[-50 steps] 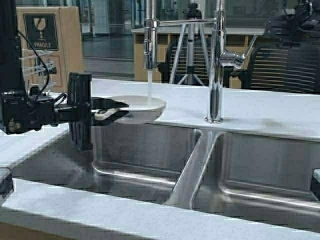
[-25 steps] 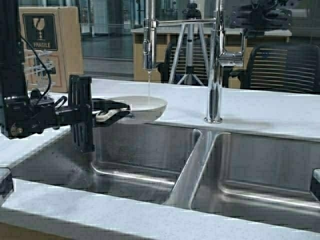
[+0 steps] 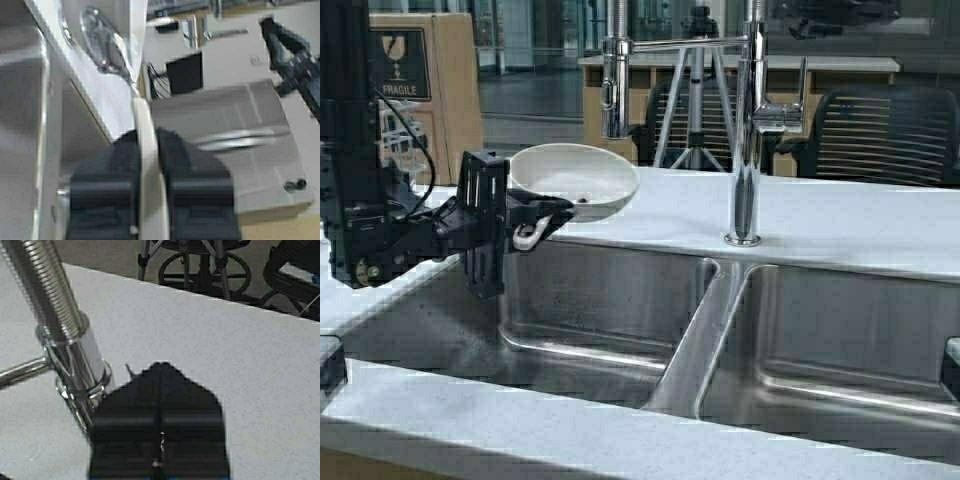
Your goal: Wash the pan
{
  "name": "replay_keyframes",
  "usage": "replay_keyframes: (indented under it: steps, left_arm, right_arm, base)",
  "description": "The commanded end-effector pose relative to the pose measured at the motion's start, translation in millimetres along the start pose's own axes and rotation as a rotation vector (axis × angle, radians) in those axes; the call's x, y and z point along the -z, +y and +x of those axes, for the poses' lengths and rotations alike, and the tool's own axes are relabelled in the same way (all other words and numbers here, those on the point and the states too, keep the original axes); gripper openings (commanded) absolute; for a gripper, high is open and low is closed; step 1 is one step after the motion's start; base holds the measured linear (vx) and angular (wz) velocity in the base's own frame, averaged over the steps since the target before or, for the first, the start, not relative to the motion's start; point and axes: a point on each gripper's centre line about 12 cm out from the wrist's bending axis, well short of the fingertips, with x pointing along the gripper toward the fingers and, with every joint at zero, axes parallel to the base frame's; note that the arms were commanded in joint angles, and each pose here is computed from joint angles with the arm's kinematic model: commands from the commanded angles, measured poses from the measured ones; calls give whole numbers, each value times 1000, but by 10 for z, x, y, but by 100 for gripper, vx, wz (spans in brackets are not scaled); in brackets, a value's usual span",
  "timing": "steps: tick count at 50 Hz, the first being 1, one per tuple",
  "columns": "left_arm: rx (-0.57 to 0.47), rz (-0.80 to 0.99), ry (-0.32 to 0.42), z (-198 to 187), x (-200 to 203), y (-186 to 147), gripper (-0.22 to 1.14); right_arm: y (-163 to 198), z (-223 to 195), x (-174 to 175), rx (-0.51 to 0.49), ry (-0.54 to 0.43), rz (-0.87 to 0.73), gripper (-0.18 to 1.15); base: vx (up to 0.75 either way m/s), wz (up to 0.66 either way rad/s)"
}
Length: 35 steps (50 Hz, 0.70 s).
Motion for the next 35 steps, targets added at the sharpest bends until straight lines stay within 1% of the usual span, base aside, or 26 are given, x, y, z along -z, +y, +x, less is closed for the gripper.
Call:
replay_keyframes:
  steps: [1, 6, 10, 16, 20, 24, 29, 35]
  left_arm:
    - [-34, 38, -22, -24, -35, -135, 3]
    - [-161, 3, 3, -129, 30, -57, 3]
    - [-234, -65, 19, -223, 97, -9, 3]
    - [-247, -158, 37, -283, 176, 19, 3]
    - [-222, -171, 57, -268, 205, 47, 3]
    - [-236, -173, 63, -275, 225, 114, 3]
    - [-306, -147, 53, -305, 222, 209, 3]
    - [-428, -91, 53, -301, 175, 276, 3]
  right_arm:
    - [-54, -256, -185, 9, -65, 12, 5]
    - [-52, -373, -120, 8, -62, 19, 5]
    - [-52, -463, -70, 9, -53, 22, 5]
    - [-50, -608, -15, 10, -44, 25, 5]
    - [-44, -705, 33, 10, -36, 34, 5]
    - [-9, -786, 75, 3, -30, 50, 5]
    - [9, -886, 123, 0, -23, 57, 5]
    - [16, -1015, 146, -3, -26, 55, 5]
  base:
    - [0, 0]
    - [0, 0]
    - [0, 0]
    - [0, 0]
    - [0, 0]
    - [0, 0]
    - [0, 0]
    - [0, 0]
